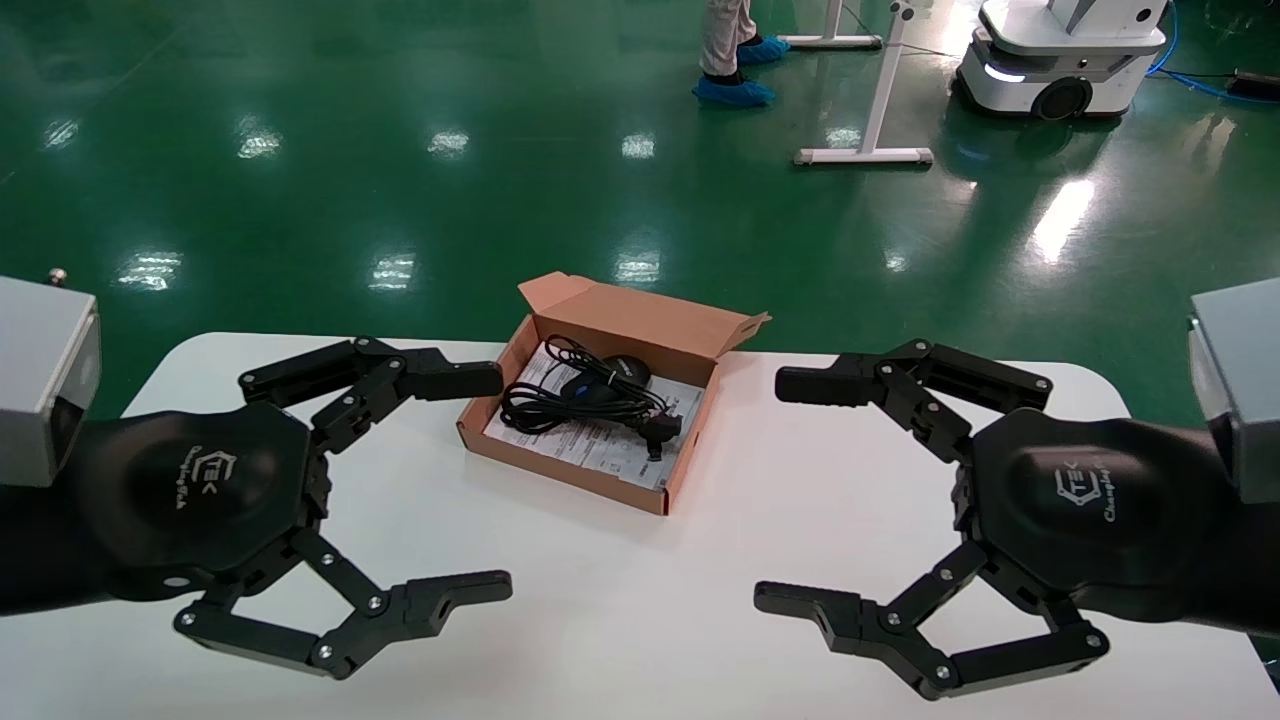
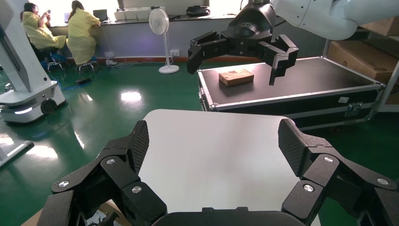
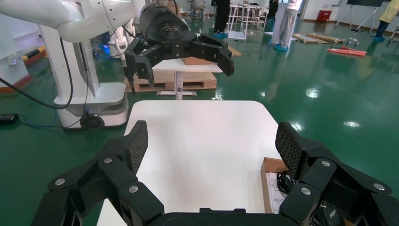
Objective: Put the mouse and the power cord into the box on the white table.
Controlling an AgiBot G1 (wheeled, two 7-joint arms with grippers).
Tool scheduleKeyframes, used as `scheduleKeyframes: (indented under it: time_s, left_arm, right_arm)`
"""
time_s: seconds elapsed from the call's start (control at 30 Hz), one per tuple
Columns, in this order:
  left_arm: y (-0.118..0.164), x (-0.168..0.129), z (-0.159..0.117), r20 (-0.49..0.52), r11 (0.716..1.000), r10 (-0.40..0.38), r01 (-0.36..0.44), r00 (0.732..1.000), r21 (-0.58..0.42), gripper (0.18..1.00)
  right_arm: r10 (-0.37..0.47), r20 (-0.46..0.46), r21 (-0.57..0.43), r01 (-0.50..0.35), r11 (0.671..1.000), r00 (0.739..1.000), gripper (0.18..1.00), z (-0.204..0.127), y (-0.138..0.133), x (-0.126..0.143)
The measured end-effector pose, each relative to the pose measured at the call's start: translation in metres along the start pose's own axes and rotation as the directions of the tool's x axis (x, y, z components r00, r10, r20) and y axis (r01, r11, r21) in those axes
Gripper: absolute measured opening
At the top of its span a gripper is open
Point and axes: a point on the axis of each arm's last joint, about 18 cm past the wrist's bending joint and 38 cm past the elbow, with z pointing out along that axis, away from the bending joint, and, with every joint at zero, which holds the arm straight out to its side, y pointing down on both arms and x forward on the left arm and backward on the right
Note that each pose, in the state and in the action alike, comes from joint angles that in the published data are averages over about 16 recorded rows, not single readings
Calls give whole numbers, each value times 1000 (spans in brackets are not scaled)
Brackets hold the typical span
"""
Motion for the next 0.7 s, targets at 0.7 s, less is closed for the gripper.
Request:
scheduleKeyframes:
  time_s: [0.7]
  left_arm:
    - [0,0,0,0,1000,0,0,1000,0,1000]
  right_arm:
    - [0,0,0,0,1000,1000,1001,0,0,0]
